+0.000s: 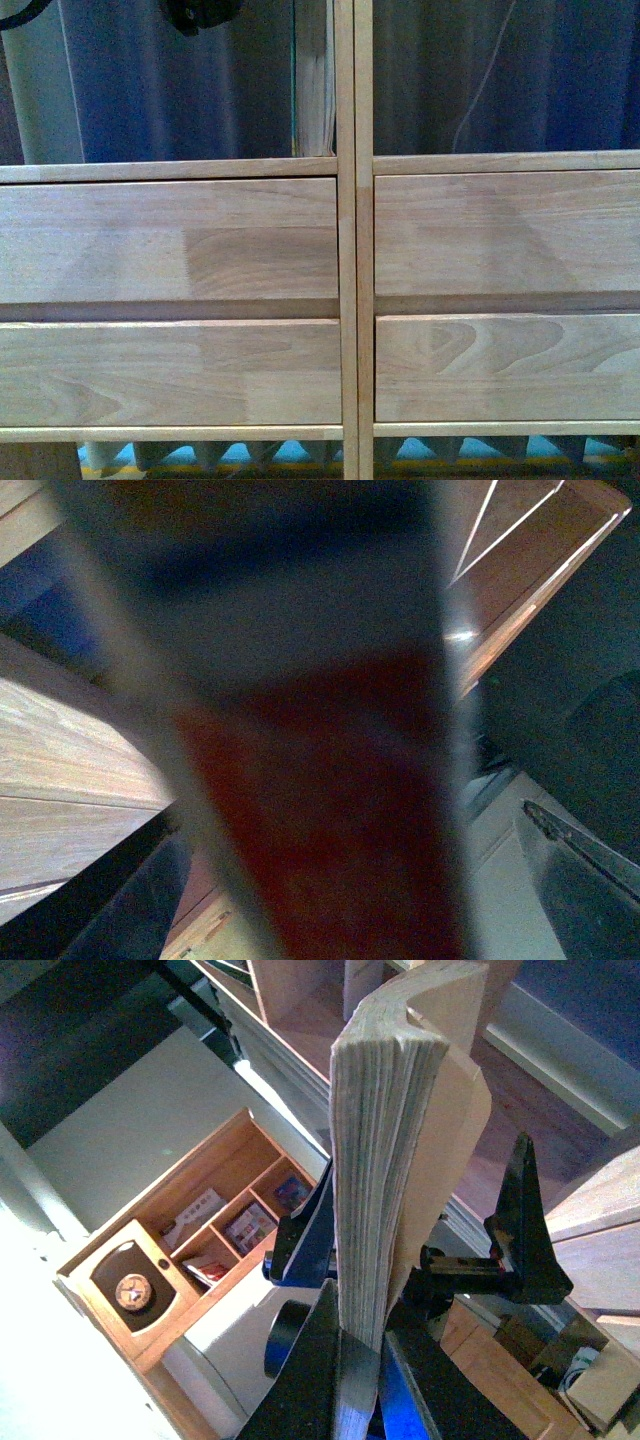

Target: Organize books on shelf

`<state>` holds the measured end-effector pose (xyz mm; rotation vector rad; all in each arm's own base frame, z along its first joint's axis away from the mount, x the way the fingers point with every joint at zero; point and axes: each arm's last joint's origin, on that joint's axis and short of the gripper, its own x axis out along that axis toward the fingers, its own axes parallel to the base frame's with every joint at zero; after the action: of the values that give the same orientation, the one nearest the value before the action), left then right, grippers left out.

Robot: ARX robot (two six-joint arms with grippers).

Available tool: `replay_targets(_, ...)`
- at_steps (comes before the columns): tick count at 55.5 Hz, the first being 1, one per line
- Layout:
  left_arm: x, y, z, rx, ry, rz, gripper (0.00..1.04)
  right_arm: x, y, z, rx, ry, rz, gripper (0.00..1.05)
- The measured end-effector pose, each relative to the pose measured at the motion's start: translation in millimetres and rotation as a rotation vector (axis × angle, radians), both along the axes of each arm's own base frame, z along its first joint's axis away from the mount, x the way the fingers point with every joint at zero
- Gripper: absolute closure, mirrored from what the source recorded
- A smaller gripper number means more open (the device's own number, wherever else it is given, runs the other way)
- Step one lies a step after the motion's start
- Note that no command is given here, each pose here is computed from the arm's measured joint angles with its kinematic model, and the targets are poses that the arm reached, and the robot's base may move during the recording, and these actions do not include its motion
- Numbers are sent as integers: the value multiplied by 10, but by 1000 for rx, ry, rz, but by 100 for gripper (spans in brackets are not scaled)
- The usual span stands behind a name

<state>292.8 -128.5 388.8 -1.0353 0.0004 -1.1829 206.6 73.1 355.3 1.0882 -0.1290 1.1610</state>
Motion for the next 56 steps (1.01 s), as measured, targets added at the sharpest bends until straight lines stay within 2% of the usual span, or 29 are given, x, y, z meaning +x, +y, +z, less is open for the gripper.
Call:
replay_targets(2, 4, -14, 0, 3, 6, 4, 9, -3, 15, -8, 3, 4, -1, 97)
replay_targets(6, 13, -36, -1, 9, 23, 16, 18, -9, 34, -9, 5, 1, 0, 97)
replay_targets(25, -61, -41, 79, -44, -41, 75, 70, -53, 95, 6, 12, -26, 35, 97)
replay_targets(34, -175, 9, 180, -97, -72, 46, 89, -57, 129, -4, 9, -24, 52, 97)
replay_targets(39, -225, 63, 218, -92, -115, 51, 89, -57, 161, -23, -25, -25, 87, 77)
replay_targets(46, -196, 134, 212, -79, -129, 90, 89, -40, 156, -71, -55, -11, 87, 59)
replay_targets(49, -162, 228, 217, -71, -147, 143, 89, -15, 101, -143, -76, 7, 69, 47)
replay_targets(56, -123, 363, 224, -35, -172, 247, 89, 22, -23, -262, -119, 40, 31, 31)
